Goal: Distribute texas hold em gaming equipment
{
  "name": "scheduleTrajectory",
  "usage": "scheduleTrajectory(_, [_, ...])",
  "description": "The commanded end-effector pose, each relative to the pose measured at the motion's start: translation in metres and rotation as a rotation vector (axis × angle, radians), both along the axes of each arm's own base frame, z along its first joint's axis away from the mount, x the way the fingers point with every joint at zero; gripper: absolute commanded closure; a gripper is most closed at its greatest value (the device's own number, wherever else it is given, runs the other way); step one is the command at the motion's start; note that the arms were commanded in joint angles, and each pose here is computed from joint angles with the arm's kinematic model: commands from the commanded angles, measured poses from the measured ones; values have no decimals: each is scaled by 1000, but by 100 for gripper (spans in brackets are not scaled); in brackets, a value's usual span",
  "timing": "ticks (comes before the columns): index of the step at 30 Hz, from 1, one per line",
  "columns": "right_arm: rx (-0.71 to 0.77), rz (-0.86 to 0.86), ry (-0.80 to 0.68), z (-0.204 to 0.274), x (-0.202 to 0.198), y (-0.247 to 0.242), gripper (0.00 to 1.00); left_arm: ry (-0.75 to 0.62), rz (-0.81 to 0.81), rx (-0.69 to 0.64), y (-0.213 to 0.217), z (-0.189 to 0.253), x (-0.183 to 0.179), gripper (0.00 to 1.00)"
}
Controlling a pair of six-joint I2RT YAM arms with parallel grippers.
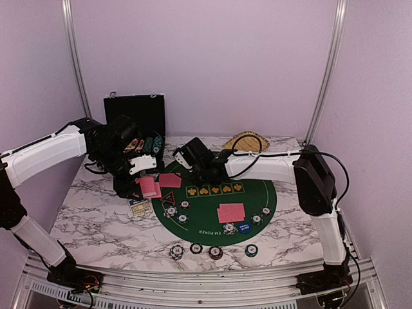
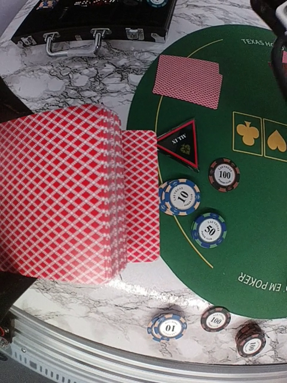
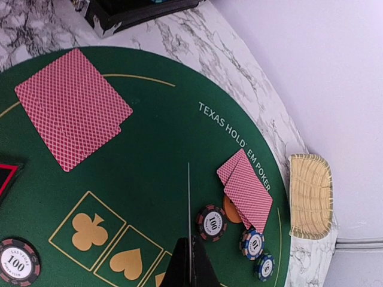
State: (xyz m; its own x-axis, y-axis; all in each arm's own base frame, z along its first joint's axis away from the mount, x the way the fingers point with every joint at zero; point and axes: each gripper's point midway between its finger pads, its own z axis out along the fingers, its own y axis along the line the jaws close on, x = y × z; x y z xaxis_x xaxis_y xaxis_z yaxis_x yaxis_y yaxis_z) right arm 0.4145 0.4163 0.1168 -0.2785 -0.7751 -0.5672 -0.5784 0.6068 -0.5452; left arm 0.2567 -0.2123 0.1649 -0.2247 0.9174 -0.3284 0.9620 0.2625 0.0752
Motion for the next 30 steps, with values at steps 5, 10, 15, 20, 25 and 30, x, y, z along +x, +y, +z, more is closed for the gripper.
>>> scheduleTrajectory(5, [-165, 96, -46, -42, -9, 7, 100, 3, 1, -12, 4, 8, -6, 100])
scheduleTrajectory(10, [-171, 168, 8, -55, -20, 11, 95, 4, 5, -15, 4, 9, -6, 100])
scheduleTrajectory(15, [-127, 217, 43, -55, -30, 15, 90, 6, 9, -24, 1, 12, -5, 100])
scheduleTrajectory(20, [-84, 254, 111, -62, -47, 16, 66, 8, 9, -22, 1, 12, -4, 100])
scheduleTrajectory(25, [-10, 243, 147, -52, -55, 15, 31, 13, 7, -22, 0, 11, -4, 100])
scheduleTrajectory(30, [107, 208, 205, -38, -55, 6, 25, 16, 4, -24, 0, 10, -5, 100])
